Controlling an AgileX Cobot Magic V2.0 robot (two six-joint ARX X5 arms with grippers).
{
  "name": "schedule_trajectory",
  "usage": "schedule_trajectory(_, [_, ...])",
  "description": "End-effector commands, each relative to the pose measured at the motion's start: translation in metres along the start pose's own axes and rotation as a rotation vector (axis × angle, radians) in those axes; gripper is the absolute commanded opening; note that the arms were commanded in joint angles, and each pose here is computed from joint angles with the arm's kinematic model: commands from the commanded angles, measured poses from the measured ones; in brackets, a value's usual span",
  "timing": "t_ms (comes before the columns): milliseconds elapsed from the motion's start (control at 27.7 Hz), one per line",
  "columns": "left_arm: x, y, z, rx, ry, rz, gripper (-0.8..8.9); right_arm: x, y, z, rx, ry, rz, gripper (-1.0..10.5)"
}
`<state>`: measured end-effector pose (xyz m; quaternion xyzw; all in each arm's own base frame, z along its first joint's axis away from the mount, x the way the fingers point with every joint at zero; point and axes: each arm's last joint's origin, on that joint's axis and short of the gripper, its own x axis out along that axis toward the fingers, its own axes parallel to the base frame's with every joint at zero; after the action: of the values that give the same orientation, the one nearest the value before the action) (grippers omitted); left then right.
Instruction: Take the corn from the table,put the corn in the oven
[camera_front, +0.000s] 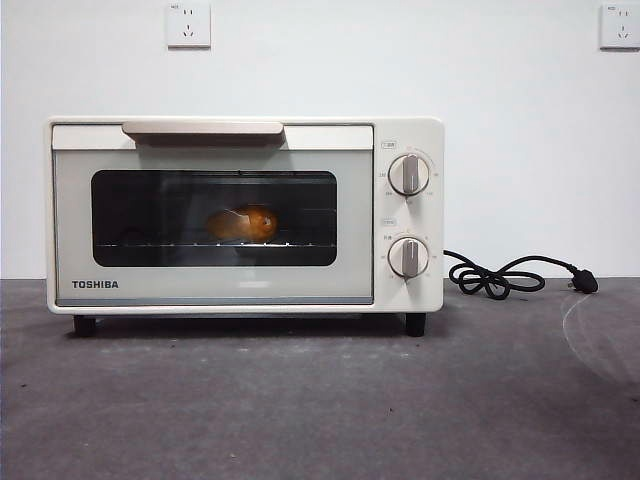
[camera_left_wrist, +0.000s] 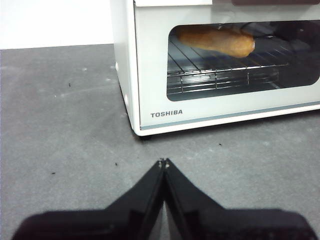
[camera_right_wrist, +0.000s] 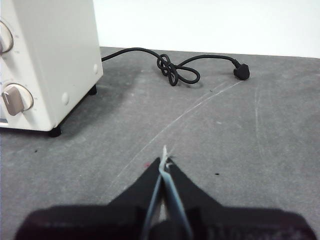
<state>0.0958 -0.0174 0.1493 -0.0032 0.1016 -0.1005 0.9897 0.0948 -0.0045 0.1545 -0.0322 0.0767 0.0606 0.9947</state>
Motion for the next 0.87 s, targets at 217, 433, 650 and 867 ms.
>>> schedule_trajectory(217, [0.0012,-0.0001,-0.0021,-0.005,0.003,0.001,-0.03,0.001,-0.0001,-0.0027,0.03,0.003,-0.004,0.0])
schedule_trajectory(433, [0.0012,-0.0001,-0.002,-0.005,0.003,0.001,-0.03,0.001,-0.0001,-0.0026,0.03,0.003,-0.004,0.0])
schedule_trajectory(650, [0.0012,-0.0001,-0.002,-0.005,0.003,0.001,-0.03,0.001,-0.0001,-0.0026,0.03,0.003,-0.004,0.0])
schedule_trajectory(867, [-0.0004,-0.0001,-0.0003,-0.004,-0.024,0.0,-0.03,0.001,-0.0001,-0.0026,0.03,0.003,-0.004,0.0])
